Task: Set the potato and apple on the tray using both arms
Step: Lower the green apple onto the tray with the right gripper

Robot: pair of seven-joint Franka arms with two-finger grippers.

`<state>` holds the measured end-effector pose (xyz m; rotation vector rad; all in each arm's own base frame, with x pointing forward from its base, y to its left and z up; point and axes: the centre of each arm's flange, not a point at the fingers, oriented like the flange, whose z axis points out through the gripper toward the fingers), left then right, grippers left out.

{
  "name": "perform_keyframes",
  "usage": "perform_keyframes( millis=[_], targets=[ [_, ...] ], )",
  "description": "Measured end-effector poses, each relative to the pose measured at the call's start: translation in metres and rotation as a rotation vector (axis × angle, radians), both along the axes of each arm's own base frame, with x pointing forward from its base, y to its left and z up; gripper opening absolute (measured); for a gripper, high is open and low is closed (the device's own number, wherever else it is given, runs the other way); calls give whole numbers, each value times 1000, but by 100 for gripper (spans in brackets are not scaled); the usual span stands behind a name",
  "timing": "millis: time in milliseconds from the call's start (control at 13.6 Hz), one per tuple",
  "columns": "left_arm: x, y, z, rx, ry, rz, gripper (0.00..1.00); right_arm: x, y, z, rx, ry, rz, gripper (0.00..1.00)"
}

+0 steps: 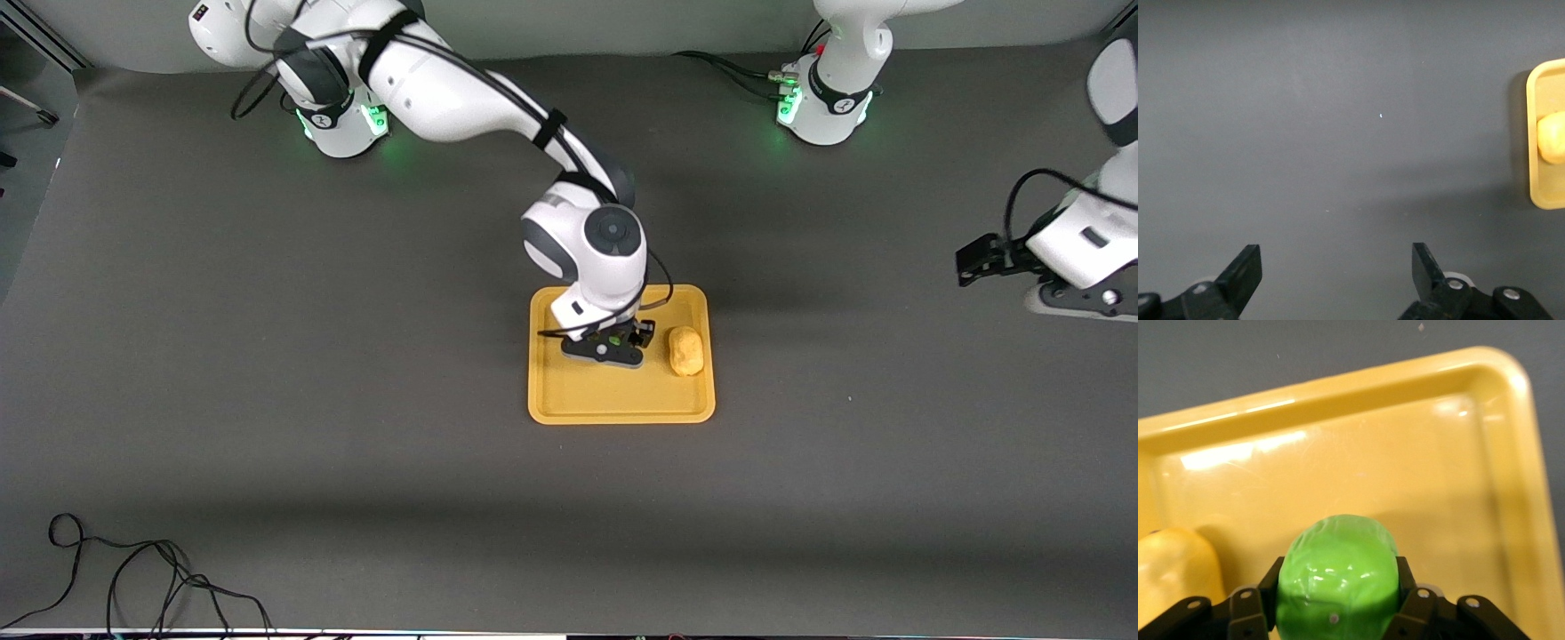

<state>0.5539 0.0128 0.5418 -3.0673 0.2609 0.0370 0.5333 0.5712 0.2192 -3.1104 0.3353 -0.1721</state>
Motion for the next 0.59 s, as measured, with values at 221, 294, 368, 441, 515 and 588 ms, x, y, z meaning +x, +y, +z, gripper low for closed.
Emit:
perform_keyframes(
  millis=[221,294,368,441,515,588],
  targets=[
    [2,7,18,-1,-11,-31,100,1,1,-22,3,-4,4,67],
    [4,6,25,-2,-2,-37,100,1,1,-21,5,-6,4,67],
    [6,6,31,-6,8,-51,100,2,2,-19,8,-9,1,73],
    [11,5,35,-13,12,-65,100,3,2,-17,11,-13,-4,83],
    [17,3,36,-20,10,-74,100,4,3,-13,16,-18,-7,91],
    [22,1,36,-24,13,-78,100,7,4,-5,23,-27,-8,100]
  ],
)
